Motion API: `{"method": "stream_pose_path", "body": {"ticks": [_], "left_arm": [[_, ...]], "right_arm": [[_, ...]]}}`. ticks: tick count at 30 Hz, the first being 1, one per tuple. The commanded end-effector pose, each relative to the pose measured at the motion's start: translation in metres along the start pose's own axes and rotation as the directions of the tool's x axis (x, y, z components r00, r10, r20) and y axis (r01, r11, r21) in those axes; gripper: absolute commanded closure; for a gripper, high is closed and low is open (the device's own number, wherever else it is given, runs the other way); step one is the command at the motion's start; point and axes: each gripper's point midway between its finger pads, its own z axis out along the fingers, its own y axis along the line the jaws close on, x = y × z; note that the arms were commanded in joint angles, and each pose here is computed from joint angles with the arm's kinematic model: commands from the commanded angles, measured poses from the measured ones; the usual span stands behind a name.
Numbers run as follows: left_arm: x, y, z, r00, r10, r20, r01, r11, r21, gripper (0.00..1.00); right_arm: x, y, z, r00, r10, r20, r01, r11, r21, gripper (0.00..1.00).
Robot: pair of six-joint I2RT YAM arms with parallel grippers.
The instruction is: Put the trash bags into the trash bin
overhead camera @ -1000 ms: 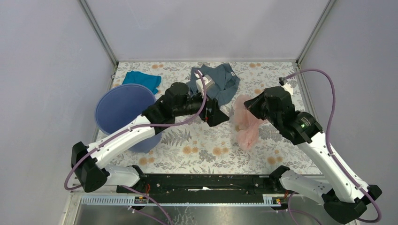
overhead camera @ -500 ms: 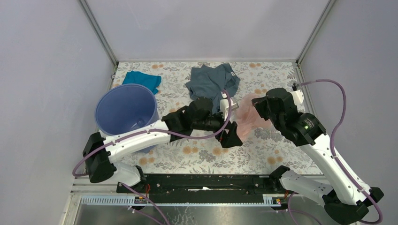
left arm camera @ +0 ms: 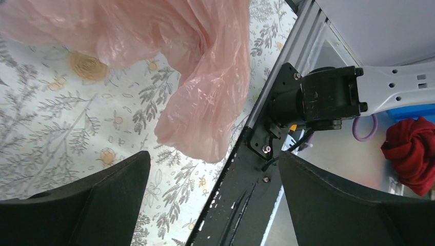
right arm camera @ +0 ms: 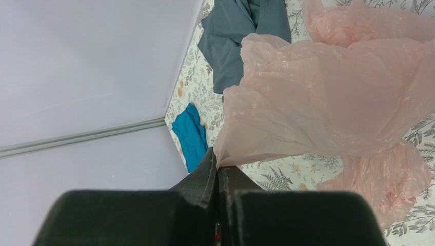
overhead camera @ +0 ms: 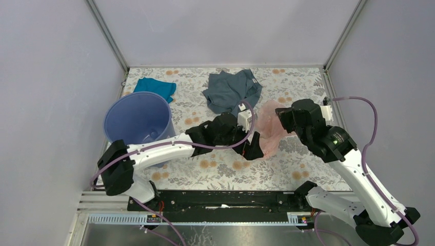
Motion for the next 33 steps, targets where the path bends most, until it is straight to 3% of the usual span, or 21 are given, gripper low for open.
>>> {"method": "stream_pose_path", "body": {"ticks": [1,5,7,11,15,19,22,25,27,29,33], "left_arm": [[-0.005,-0.016,0.014,0.998,-0.056,0.014,0.054,0.994,0.097,0.01],[0.008,-0.019,0.025,0.995,-0.093,-0.037,0.098,0.985,0.144,0.01],[0.012,-0.015,0.028,0.994,-0.101,-0.051,0.106,0.986,0.125,0.07],[-0.001,0.001,0.02,0.998,-0.062,0.006,0.062,0.998,0.011,0.45],[-0.024,0.011,-0.001,0.995,0.0,0.1,0.009,0.996,-0.089,0.76],[-0.038,0.013,-0.016,0.987,0.038,0.155,-0.018,0.991,-0.132,1.0],[-0.045,0.005,-0.023,0.983,0.063,0.172,-0.044,0.993,-0.111,1.0],[-0.054,-0.006,-0.03,0.981,0.097,0.168,-0.083,0.993,-0.088,1.0],[-0.057,-0.003,-0.033,0.988,0.074,0.133,-0.056,0.99,-0.132,1.0],[-0.05,-0.004,-0.034,0.997,0.036,0.061,-0.026,0.989,-0.149,1.0],[-0.019,-0.005,-0.053,0.993,-0.113,-0.023,0.107,0.981,-0.159,1.0]], "right_arm": [[-0.005,0.009,0.0,0.996,0.091,0.02,-0.09,0.995,-0.031,1.0],[0.003,0.01,0.003,0.993,0.114,-0.014,-0.115,0.993,-0.038,1.0],[0.007,0.01,0.004,0.993,0.116,-0.029,-0.117,0.992,-0.038,1.0],[0.011,0.005,0.006,0.995,0.096,-0.041,-0.097,0.995,-0.021,1.0],[0.01,-0.012,0.006,0.996,0.08,-0.031,-0.08,0.997,0.016,1.0],[0.005,-0.026,0.005,0.998,0.062,-0.004,-0.061,0.997,0.036,1.0],[-0.001,-0.033,0.006,0.999,-0.024,0.028,0.022,0.999,0.046,1.0],[0.003,-0.038,0.011,0.968,-0.251,0.008,0.251,0.967,0.036,0.93],[0.012,-0.037,0.013,0.91,-0.413,-0.038,0.413,0.911,-0.014,0.91],[0.026,-0.038,0.011,0.832,-0.547,-0.091,0.54,0.837,-0.093,0.94],[0.069,-0.038,-0.003,0.651,-0.724,-0.229,0.646,0.686,-0.335,0.98]]}}
